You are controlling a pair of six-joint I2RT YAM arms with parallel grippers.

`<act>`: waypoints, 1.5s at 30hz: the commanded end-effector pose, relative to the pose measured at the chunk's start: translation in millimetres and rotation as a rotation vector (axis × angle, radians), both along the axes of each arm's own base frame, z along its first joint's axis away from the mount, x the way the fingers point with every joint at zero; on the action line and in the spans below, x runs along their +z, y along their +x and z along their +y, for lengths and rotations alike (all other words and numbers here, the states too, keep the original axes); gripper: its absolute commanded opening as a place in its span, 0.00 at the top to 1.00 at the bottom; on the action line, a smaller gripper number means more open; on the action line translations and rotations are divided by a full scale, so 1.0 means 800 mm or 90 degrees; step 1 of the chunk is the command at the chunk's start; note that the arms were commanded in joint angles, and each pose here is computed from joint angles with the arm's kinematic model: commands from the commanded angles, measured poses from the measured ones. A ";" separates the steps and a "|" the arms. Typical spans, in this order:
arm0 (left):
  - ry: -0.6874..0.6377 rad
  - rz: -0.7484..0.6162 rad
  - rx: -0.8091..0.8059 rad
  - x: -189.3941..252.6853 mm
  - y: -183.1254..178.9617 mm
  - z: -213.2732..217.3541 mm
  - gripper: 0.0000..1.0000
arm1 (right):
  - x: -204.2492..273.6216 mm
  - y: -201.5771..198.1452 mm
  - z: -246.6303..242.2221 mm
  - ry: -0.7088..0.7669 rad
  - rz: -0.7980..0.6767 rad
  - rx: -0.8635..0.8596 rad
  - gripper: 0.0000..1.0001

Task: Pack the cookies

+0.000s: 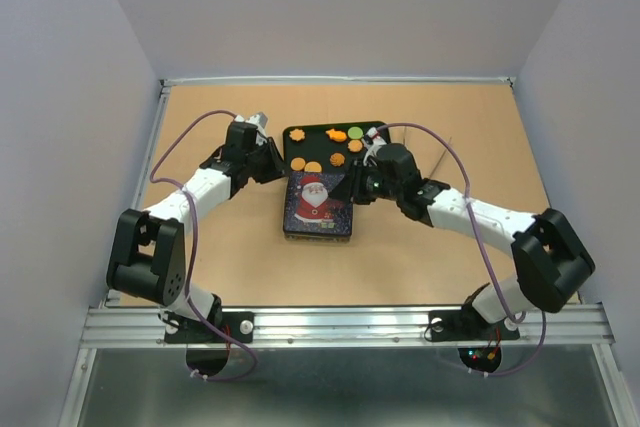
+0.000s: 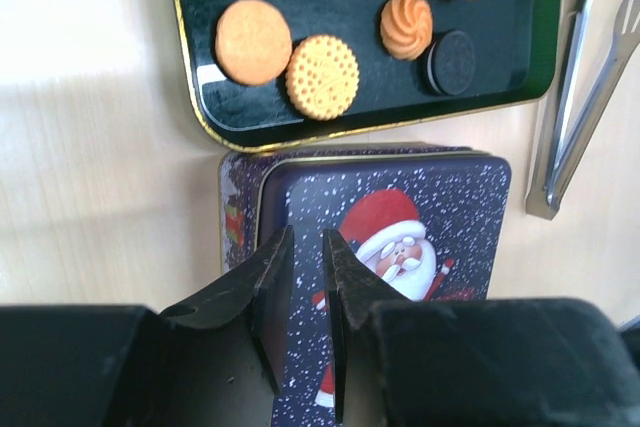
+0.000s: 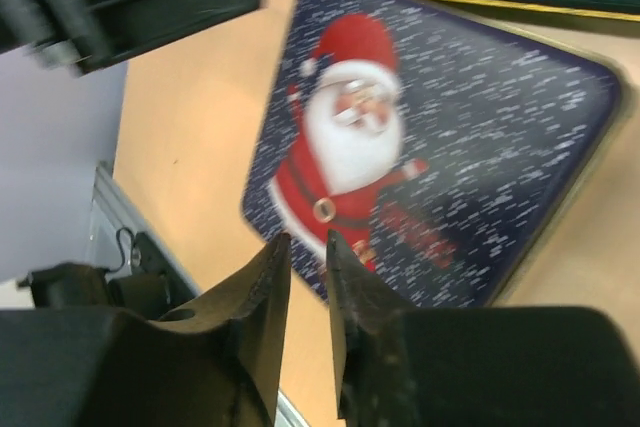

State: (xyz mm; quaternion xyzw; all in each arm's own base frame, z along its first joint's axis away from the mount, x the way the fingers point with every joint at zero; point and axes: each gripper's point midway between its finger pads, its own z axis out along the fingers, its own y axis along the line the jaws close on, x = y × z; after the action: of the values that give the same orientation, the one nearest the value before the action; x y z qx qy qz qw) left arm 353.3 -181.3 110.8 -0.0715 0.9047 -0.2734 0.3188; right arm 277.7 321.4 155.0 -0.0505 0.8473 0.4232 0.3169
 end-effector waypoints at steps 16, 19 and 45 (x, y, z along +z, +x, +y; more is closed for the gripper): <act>0.007 -0.030 -0.008 0.015 0.025 -0.007 0.83 | -0.026 0.098 -0.044 -0.045 0.031 -0.128 1.00; 0.002 -0.028 -0.015 0.013 0.025 -0.010 0.84 | -0.036 0.102 -0.047 -0.053 0.038 -0.130 1.00; -0.012 -0.002 -0.049 -0.041 0.036 -0.026 0.91 | -0.089 0.121 -0.063 -0.086 0.087 -0.142 1.00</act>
State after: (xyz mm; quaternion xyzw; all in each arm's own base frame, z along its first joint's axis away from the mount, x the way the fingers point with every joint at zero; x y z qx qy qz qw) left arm 383.0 -201.2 93.7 -0.0458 0.8948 -0.3027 0.3251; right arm 362.4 272.9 87.6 0.0539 0.8918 0.3405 0.2930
